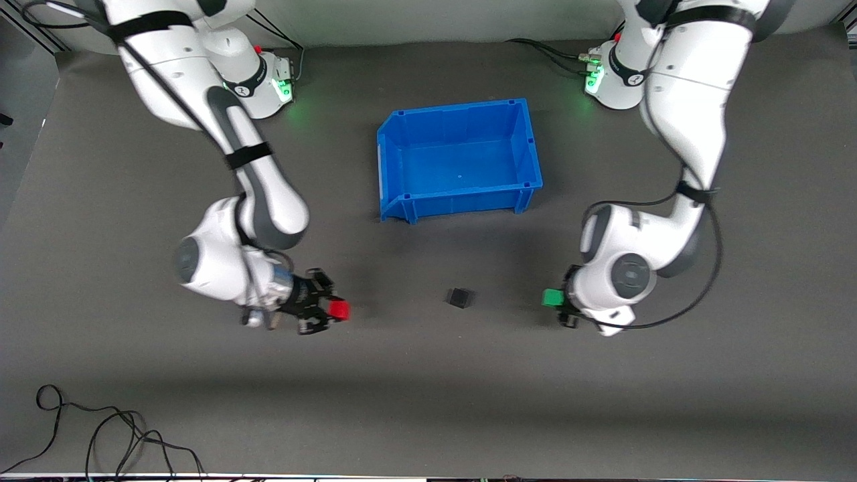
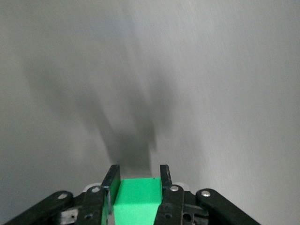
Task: Attach green and red cubes to black cube
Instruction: 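Carry the red cube and the green cube toward the black cube, then press the red and green cubes against the black cube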
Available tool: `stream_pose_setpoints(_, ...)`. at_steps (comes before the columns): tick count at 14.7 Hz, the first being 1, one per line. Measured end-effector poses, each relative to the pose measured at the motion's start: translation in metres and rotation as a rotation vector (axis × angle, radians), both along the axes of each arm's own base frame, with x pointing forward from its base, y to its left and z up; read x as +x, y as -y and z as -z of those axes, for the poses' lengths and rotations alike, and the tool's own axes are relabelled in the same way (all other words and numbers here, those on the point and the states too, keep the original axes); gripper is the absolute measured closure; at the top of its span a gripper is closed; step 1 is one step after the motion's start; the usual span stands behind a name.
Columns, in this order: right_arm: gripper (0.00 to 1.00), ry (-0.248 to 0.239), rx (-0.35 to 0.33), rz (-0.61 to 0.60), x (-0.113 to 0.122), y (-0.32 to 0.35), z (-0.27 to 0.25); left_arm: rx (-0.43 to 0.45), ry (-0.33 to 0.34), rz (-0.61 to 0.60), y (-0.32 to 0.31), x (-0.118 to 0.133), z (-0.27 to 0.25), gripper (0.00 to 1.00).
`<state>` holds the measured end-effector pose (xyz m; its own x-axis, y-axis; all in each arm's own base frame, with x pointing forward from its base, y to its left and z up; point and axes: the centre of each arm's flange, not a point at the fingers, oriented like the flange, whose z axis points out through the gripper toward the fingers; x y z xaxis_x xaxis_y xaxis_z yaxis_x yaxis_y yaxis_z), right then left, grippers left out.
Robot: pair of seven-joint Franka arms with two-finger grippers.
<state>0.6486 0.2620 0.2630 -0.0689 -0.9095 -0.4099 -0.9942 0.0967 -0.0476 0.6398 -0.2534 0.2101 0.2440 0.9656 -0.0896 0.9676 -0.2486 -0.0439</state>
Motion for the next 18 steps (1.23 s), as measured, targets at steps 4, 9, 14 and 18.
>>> stream_pose_setpoints(4, 0.60, 0.001, 0.005, 0.116, -0.015, -0.072, 0.021, -0.056, 0.074, 0.014, 0.058, -0.013, 0.007, 0.63)
stream_pose_setpoints(9, 0.60, 0.004, 0.027, 0.244, -0.036, -0.134, 0.046, -0.091, 0.124, 0.017, 0.111, -0.021, 0.022, 0.63)
stream_pose_setpoints(14, 0.60, -0.007, 0.030, 0.286, -0.061, -0.172, 0.070, -0.103, 0.141, 0.027, 0.125, -0.015, 0.021, 0.63)
stream_pose_setpoints(18, 0.60, -0.005, 0.027, 0.281, -0.073, -0.189, 0.081, -0.100, 0.133, 0.043, 0.135, -0.022, 0.028, 0.63)
